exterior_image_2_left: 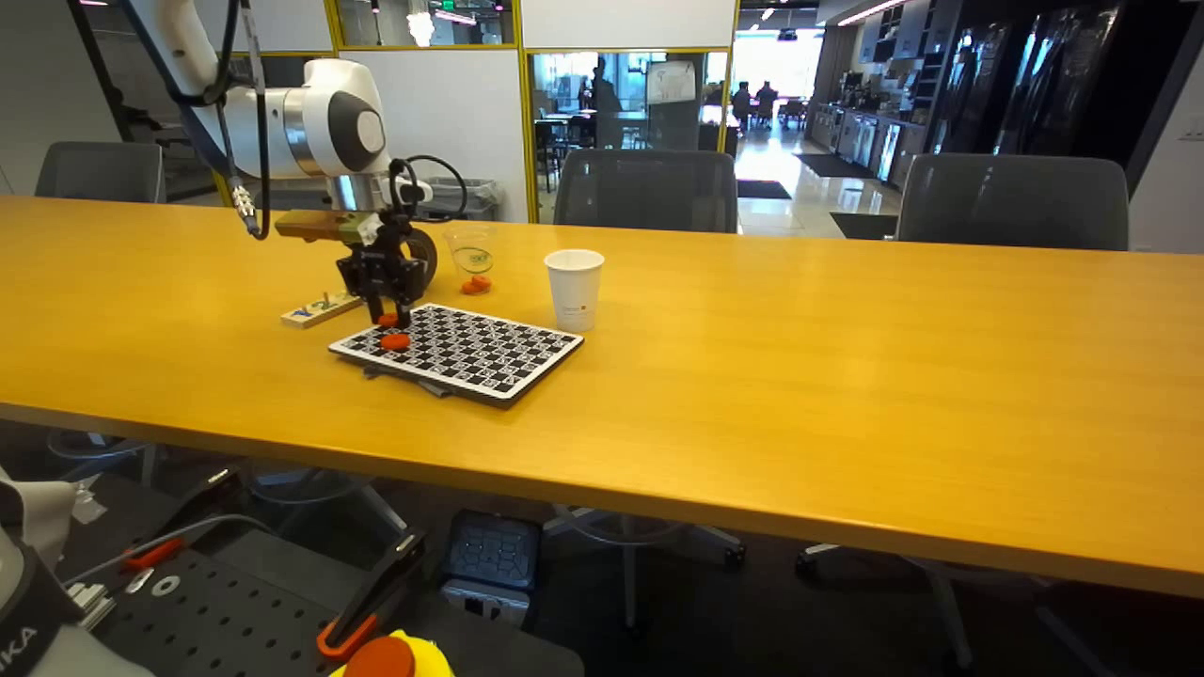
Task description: Place the rings inside the clear cup
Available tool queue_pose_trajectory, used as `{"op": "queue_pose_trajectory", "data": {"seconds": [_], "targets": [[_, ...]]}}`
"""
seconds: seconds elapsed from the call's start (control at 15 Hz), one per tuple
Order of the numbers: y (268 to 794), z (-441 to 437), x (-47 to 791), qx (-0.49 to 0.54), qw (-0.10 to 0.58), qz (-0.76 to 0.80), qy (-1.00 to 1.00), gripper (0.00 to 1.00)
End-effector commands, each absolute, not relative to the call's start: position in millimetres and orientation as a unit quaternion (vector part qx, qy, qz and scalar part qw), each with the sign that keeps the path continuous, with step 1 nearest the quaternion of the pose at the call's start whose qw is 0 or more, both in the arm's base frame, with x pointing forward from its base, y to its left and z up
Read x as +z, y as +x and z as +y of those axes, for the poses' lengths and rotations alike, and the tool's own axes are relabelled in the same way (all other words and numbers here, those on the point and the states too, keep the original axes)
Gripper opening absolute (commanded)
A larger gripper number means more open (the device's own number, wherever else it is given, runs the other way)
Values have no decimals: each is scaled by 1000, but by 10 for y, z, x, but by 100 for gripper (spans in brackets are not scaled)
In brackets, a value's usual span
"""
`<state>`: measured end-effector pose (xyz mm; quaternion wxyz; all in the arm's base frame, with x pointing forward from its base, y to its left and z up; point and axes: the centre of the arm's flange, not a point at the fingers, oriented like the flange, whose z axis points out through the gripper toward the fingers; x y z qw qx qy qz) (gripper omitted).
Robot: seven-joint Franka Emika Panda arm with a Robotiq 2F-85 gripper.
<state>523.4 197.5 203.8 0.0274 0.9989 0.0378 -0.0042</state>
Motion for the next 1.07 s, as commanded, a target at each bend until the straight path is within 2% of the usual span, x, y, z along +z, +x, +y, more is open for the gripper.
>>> {"op": "queue_pose_trajectory", "data": {"seconds": [0.0, 0.07, 0.47, 1.0], "targets": [[5290, 2028, 2046, 3, 17, 43, 999, 20], [5294, 2034, 2060, 3, 16, 43, 999, 17], [5366, 2026, 2345, 17, 23, 42, 999, 19], [5930, 2001, 3171, 88, 20, 42, 995, 19]]}}
